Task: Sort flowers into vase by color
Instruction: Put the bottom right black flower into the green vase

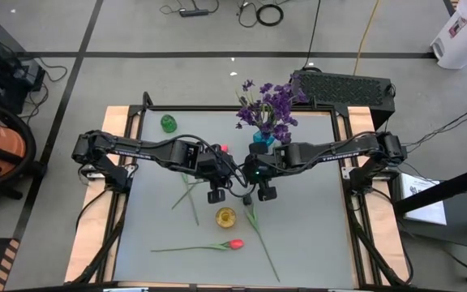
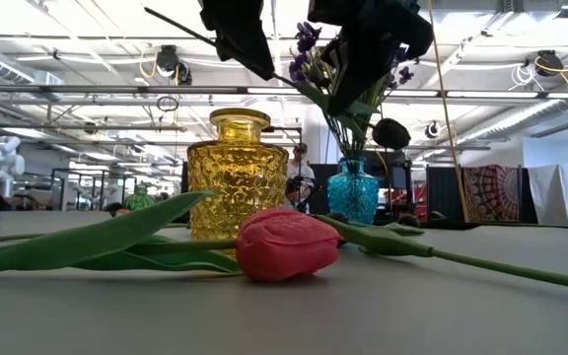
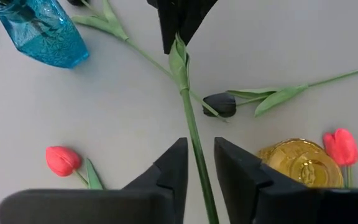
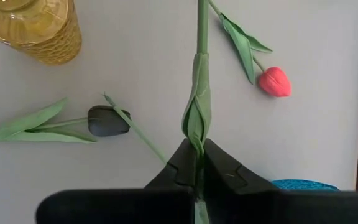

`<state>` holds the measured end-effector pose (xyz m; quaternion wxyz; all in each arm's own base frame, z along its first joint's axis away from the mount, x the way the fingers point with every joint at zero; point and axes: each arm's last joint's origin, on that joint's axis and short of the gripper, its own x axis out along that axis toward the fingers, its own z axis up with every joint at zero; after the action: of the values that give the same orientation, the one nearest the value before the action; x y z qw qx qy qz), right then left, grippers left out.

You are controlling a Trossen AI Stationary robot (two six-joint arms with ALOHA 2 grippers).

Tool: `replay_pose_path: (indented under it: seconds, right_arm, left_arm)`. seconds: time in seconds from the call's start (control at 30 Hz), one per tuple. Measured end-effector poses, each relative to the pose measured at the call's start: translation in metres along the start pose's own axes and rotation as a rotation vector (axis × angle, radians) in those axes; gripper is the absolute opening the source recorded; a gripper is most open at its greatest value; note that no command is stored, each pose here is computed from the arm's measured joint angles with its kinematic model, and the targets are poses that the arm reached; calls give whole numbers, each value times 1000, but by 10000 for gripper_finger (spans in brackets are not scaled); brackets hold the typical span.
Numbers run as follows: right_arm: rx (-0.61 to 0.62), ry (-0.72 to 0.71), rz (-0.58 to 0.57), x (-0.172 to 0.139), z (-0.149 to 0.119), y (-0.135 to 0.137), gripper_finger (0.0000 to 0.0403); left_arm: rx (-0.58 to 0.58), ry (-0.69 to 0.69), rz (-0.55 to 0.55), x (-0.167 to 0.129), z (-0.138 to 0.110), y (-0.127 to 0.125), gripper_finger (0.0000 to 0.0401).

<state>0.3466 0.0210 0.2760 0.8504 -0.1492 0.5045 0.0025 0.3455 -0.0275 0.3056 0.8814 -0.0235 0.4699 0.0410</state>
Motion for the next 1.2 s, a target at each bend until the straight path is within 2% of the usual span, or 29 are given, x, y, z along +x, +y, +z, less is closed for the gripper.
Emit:
replay_pose_path:
  seconds: [0.2,0.7,1.03,1.2]
  right_arm:
    - [-1,-2,8,0,0,1,7]
    - [0,-9,-1,0,1,0,14]
    - [2,1,-3,0,0,0,104]
    - [-7,-1,3,-1,1,4,147]
  left_arm:
    - [-9,11,-42,0,-1,-1,10]
    - [-20,34,-32,0,-3,-1,3]
    - [-14,36,-1,0,-3,0,2]
    - [-4,55,83,0,-6,3,1]
